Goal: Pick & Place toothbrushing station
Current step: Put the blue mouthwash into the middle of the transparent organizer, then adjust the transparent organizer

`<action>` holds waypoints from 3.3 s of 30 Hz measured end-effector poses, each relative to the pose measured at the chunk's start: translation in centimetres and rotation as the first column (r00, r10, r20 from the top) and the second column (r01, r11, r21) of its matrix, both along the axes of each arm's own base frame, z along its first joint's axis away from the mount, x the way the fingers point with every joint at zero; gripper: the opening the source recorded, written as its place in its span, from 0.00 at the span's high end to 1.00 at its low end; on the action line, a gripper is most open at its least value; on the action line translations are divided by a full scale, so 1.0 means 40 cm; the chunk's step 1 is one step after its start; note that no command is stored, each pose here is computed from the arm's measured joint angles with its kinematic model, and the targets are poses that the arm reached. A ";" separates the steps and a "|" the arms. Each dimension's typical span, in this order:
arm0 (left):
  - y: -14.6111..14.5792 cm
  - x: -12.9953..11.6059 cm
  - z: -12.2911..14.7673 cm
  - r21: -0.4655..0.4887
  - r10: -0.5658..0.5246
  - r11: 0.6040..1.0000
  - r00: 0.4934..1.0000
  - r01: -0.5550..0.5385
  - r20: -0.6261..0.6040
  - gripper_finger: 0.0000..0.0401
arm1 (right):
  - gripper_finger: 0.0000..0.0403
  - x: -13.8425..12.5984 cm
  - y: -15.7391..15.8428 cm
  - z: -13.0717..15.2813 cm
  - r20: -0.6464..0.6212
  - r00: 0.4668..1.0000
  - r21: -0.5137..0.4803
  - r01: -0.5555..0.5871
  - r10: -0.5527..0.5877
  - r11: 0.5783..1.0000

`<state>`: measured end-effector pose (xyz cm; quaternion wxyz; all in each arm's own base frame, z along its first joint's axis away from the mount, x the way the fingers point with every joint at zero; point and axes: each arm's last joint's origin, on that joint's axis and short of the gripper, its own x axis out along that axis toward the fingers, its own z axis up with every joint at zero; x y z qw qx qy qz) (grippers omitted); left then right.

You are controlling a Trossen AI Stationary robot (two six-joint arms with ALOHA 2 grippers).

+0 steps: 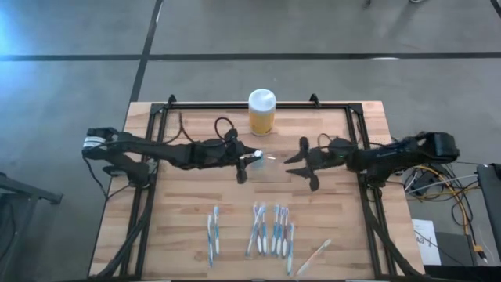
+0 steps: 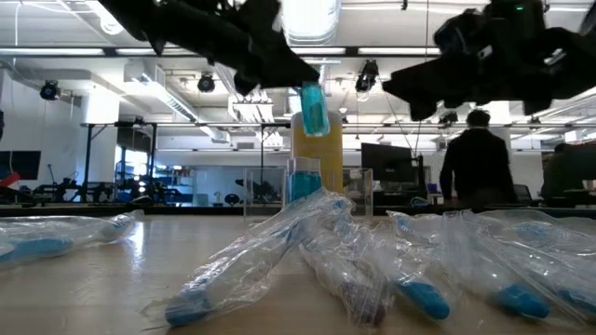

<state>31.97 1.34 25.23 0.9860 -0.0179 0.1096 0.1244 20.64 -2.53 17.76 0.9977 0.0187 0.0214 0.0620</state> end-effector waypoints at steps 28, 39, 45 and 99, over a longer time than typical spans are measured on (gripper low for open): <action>0.061 0.050 -0.101 -0.063 0.168 0.983 0.984 -0.171 -0.050 0.77 | 0.98 -0.095 0.011 -0.009 0.084 0.995 -0.059 0.064 -0.059 0.996; 0.038 0.048 -0.108 -0.127 0.339 0.932 0.940 -0.340 -0.033 0.77 | 0.98 -0.095 0.011 -0.008 0.086 0.995 -0.057 0.064 -0.059 0.996; 0.034 0.069 -0.100 -0.021 0.243 0.969 0.966 -0.246 -0.090 0.77 | 0.98 -0.095 0.011 -0.008 0.086 0.995 -0.065 0.064 -0.058 0.996; 0.072 0.106 -0.160 0.007 -0.002 1.000 0.963 0.004 -0.271 0.40 | 0.98 -0.095 0.011 -0.011 0.076 0.996 -0.071 0.062 -0.056 0.996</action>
